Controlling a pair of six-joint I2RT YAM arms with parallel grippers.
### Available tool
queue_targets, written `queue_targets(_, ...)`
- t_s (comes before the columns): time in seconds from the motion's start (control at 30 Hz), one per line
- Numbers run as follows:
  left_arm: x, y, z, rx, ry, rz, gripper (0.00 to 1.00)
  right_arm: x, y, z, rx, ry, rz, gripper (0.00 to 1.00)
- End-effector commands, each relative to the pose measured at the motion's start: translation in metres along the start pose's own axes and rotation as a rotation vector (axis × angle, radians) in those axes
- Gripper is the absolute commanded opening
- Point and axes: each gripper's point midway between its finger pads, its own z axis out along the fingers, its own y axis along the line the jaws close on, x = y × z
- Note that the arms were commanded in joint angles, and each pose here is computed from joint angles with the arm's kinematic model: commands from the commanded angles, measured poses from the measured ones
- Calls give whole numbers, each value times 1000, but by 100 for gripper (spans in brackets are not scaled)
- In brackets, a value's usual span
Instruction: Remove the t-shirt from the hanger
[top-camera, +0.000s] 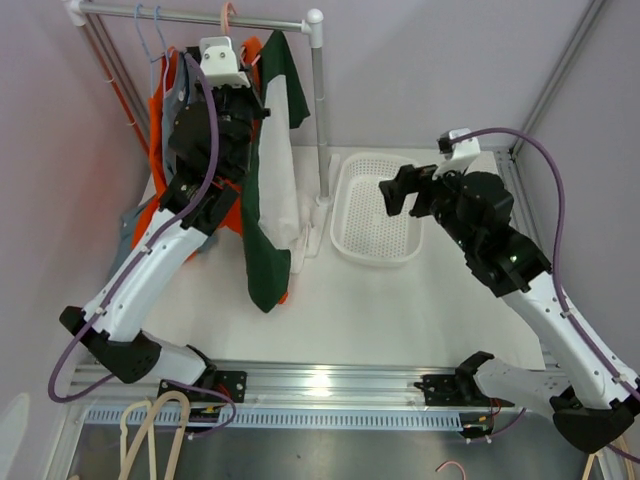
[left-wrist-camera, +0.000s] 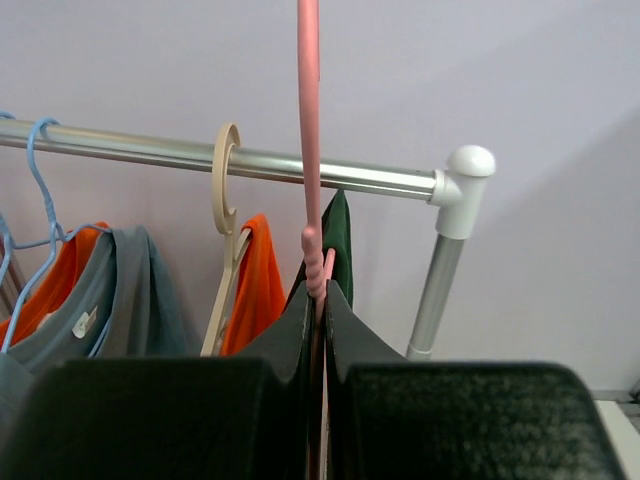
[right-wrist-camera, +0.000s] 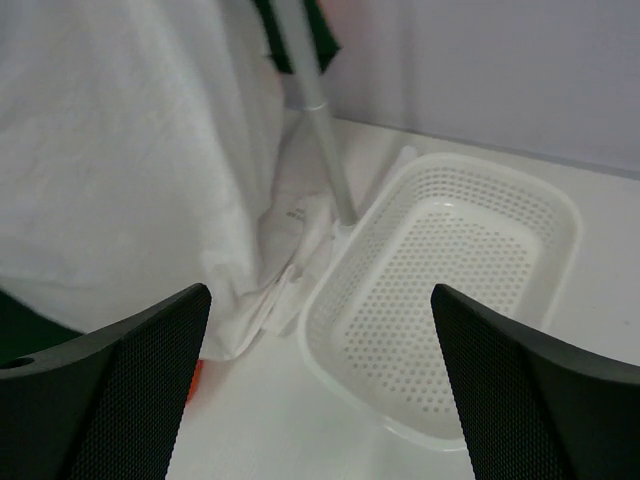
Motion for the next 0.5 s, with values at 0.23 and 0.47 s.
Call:
queue_targets(0.23,10,26,-26,-377,80,-70,1,29,145,-29,-440,-50,-118,96)
queue_targets(0.47,21,41,-28,-635,109,24,1,39,182,-41,-559,-81,-83,95)
